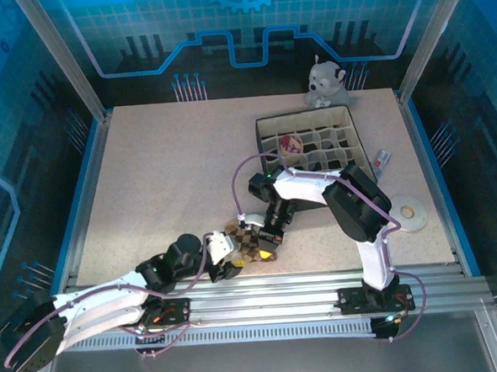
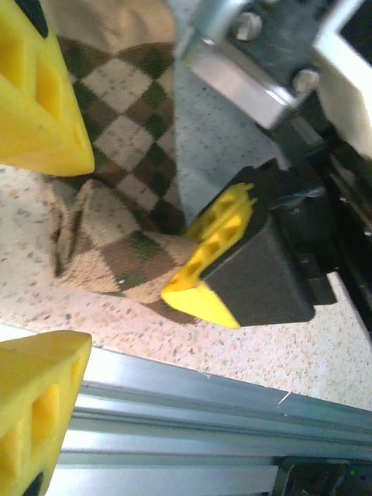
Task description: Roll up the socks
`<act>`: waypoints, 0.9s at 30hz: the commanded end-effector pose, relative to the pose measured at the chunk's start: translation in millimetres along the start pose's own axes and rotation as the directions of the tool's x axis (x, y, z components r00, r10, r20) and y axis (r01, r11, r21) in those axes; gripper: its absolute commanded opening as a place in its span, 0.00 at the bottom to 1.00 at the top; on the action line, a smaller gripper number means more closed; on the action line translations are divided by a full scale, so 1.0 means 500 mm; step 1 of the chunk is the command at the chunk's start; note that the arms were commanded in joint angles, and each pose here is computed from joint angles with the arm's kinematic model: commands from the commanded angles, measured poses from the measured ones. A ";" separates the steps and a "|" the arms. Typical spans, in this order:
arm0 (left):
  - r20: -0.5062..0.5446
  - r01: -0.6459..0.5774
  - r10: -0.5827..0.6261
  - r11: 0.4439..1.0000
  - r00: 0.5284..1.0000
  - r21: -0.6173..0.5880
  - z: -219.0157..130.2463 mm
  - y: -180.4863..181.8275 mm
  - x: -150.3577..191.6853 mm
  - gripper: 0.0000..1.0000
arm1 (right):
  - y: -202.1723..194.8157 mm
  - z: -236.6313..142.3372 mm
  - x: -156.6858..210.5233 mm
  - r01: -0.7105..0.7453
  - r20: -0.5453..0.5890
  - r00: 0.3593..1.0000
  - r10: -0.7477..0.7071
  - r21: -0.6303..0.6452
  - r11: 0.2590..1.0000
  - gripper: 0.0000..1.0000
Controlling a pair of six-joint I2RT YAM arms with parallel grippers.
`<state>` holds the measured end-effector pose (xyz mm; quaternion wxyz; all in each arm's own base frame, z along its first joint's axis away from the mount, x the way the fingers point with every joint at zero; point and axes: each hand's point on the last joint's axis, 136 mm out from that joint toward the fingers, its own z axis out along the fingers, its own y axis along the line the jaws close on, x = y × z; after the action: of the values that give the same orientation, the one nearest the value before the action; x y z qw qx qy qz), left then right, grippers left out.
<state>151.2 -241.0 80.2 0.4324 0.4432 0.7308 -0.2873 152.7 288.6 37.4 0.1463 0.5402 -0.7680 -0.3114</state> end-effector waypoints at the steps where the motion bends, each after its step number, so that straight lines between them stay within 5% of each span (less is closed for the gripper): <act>1: 0.068 -0.118 0.118 0.993 0.991 0.003 0.012 0.000 -0.048 0.56 | -0.014 0.009 0.036 -0.052 -0.052 0.997 0.053 0.011 0.999 0.00; 13: 0.015 -0.110 0.109 0.987 0.994 0.120 0.088 -0.024 -0.024 0.58 | -0.017 0.004 0.033 -0.037 -0.021 0.999 0.039 0.048 0.998 0.00; 16: -0.011 -0.099 0.102 0.984 0.995 0.147 0.103 -0.031 -0.015 0.46 | -0.017 0.004 0.032 -0.039 -0.013 0.999 0.040 0.050 0.998 0.00; 21: -0.076 -0.072 0.087 0.982 0.993 0.173 0.116 -0.041 0.018 0.01 | -0.014 -0.004 0.024 -0.039 0.018 0.999 0.038 0.059 0.998 0.00; 23: -0.093 -0.066 0.083 0.982 0.992 0.174 0.116 -0.043 0.032 0.00 | -0.010 -0.011 0.021 -0.036 0.032 0.999 0.034 0.066 0.997 0.01; 27: -0.110 -0.054 0.073 0.984 0.991 0.170 0.108 -0.046 0.060 0.00 | -0.004 -0.046 0.009 -0.038 0.088 0.996 0.028 0.106 0.994 0.25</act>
<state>158.9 -288.3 45.4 0.3880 0.5092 0.7074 -0.2998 151.6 275.1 39.8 0.1308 0.5249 -0.7890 -0.2912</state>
